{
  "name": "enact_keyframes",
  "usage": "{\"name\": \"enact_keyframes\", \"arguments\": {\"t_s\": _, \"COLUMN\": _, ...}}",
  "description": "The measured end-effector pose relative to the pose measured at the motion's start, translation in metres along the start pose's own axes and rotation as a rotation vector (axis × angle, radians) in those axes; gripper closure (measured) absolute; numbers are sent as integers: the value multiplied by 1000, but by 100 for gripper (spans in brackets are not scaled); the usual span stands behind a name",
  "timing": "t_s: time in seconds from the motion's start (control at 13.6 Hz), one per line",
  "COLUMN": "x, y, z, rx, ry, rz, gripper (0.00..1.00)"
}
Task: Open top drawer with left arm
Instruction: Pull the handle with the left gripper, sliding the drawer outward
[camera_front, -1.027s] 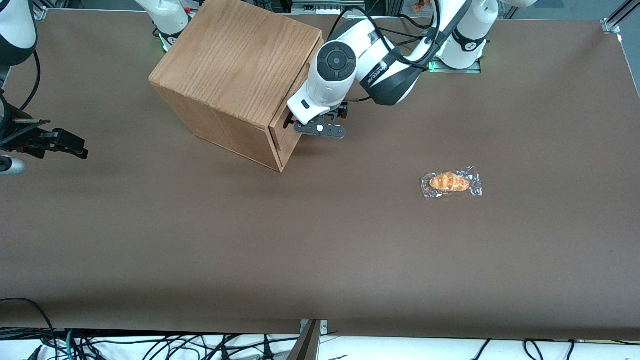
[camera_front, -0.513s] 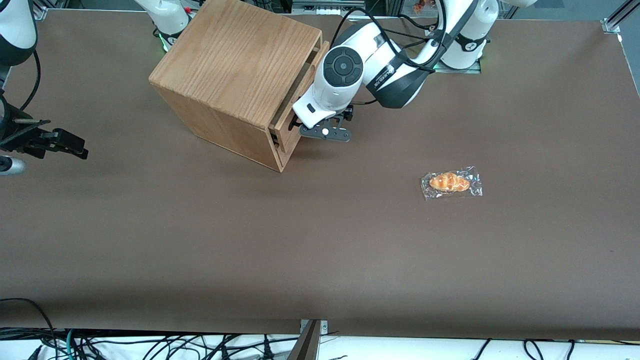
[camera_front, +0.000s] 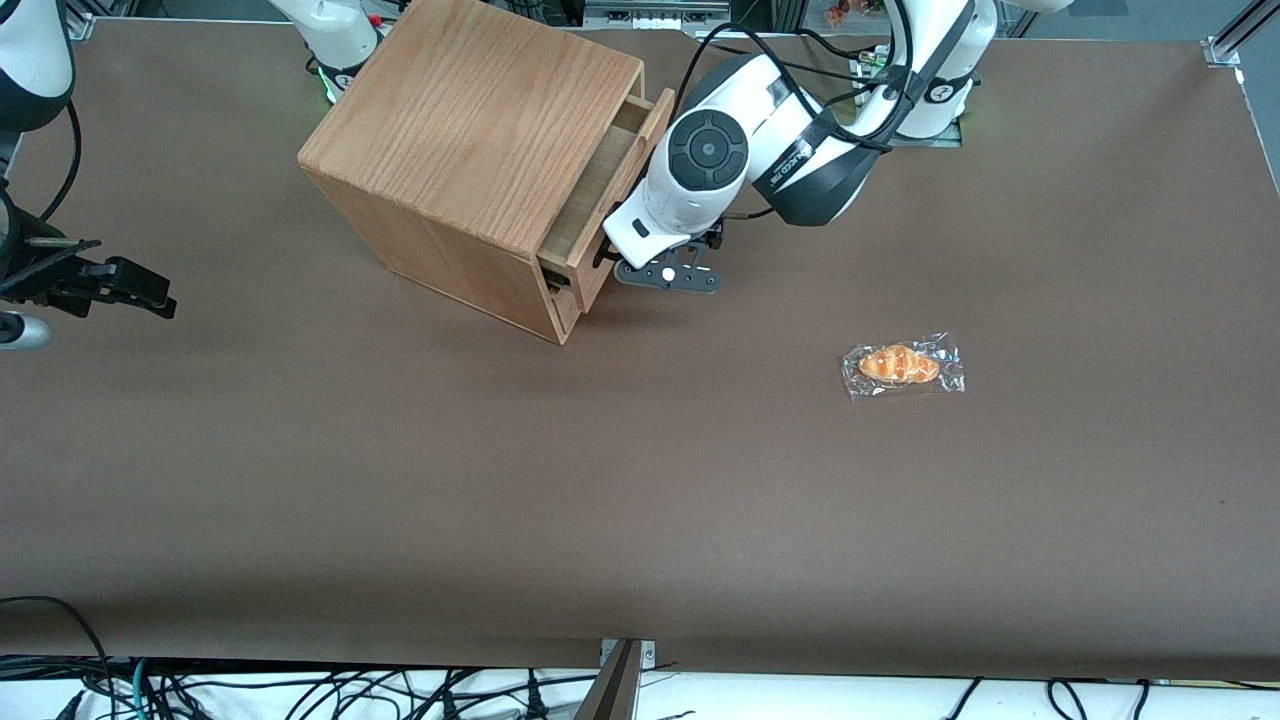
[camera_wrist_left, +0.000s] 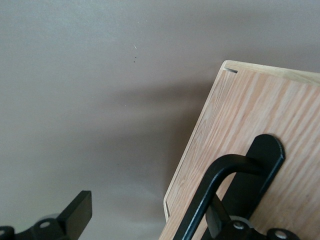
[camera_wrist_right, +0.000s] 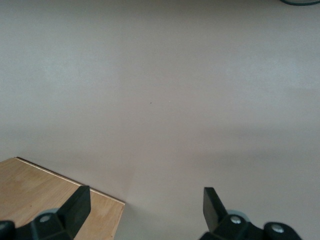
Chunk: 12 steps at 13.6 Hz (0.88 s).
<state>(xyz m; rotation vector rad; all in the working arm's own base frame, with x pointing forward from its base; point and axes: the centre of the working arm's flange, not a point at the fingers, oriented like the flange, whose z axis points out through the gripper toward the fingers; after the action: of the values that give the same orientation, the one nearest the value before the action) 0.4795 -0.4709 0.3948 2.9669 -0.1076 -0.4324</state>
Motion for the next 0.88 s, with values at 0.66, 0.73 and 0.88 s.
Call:
{"name": "enact_keyframes", "arguments": {"t_s": 0.66, "x": 9, "y": -17, "z": -4, "rx": 6, "ry": -18, "rz": 2, "gripper": 0}}
{"name": "enact_keyframes", "arguments": {"t_s": 0.73, "x": 12, "y": -23, "z": -6, "rx": 7, "ry": -24, "rz": 7, "gripper": 0}}
{"name": "enact_keyframes", "arguments": {"t_s": 0.88, "x": 18, "y": -34, "z": -9, "rx": 10, "ry": -34, "rz": 9, "gripper": 0}}
